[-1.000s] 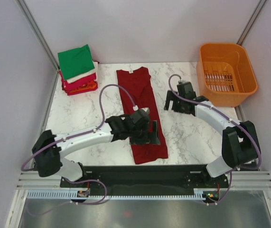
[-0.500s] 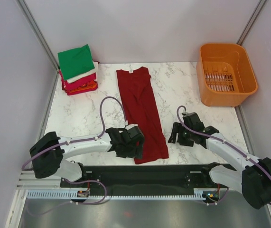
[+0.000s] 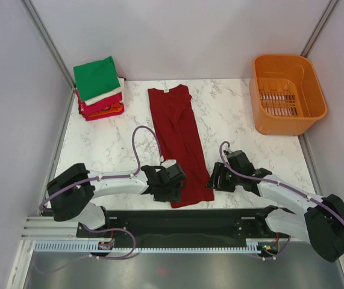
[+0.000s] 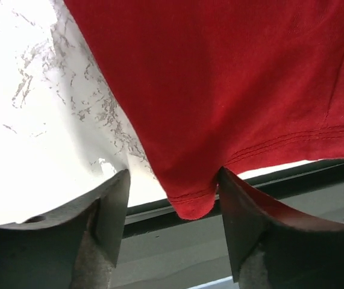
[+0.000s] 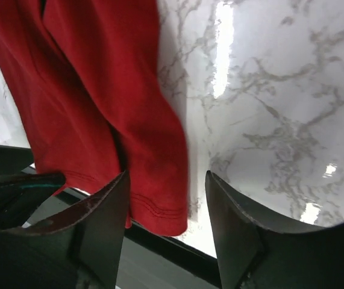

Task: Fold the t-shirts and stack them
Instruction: Fold the tshirt

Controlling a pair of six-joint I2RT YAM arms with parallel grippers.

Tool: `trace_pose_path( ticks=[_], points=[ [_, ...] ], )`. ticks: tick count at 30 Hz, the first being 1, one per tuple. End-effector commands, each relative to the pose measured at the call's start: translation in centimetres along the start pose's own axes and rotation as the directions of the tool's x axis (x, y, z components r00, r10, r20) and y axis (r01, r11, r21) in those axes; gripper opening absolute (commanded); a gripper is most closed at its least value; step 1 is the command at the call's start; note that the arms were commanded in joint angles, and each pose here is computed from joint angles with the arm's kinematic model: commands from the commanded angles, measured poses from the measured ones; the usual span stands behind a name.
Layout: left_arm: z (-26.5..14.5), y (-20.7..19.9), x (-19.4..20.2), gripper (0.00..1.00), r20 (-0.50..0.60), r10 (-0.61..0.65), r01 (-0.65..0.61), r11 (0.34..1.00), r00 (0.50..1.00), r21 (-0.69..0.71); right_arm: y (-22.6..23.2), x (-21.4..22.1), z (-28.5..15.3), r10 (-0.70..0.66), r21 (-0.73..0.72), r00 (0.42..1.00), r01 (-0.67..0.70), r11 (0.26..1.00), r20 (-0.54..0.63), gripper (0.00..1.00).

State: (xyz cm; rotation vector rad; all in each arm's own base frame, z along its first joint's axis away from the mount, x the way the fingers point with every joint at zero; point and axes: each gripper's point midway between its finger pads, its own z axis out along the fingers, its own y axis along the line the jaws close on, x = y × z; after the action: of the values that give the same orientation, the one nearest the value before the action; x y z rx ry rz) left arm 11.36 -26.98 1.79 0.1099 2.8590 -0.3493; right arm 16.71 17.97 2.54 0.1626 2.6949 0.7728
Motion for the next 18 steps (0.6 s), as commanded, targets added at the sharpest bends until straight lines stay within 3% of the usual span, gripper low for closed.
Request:
trace_pose_path(
  ticks=[1,5,7,10,12,13,18],
  points=[
    [1.4,-0.9,-0.4,0.65,0.036,-0.054,0.053,0.998,0.998,0.017,-1.7,2.6,0.9,0.020,0.052,0.998,-0.017,0.999,-0.067,0.60],
    [1.7,-0.7,-0.5,0.51,0.052,-0.061,0.060,0.998,0.997,0.014,-1.8,3.3,1.0,0.014,0.059,0.997,-0.010,0.998,-0.074,0.47],
    [1.7,-0.5,-0.6,0.47,0.059,-0.061,0.060,0.998,0.996,0.014,-1.8,3.7,1.0,0.015,0.056,0.996,-0.010,0.998,-0.084,0.45],
    [1.9,-0.5,-0.7,0.38,0.067,-0.057,0.057,0.998,0.996,0.015,-1.5,4.4,1.2,0.009,0.046,0.995,-0.005,0.999,-0.098,0.31],
    [2.0,-0.5,-0.7,0.05,0.068,-0.052,0.051,0.999,0.996,0.015,-1.4,4.8,1.5,0.006,0.038,0.995,-0.002,0.999,-0.104,0.21],
    [1.9,-0.4,-0.6,0.02,0.068,-0.053,0.052,0.998,0.996,0.018,-1.2,4.7,1.5,0.004,0.034,0.995,-0.001,0.999,-0.104,0.01],
    [0.9,0.2,0.8,0.02,0.029,-0.068,0.066,0.996,0.997,0.054,-0.1,5.5,1.0,-0.002,0.010,0.994,0.003,1.000,-0.106,0.00]
  ],
)
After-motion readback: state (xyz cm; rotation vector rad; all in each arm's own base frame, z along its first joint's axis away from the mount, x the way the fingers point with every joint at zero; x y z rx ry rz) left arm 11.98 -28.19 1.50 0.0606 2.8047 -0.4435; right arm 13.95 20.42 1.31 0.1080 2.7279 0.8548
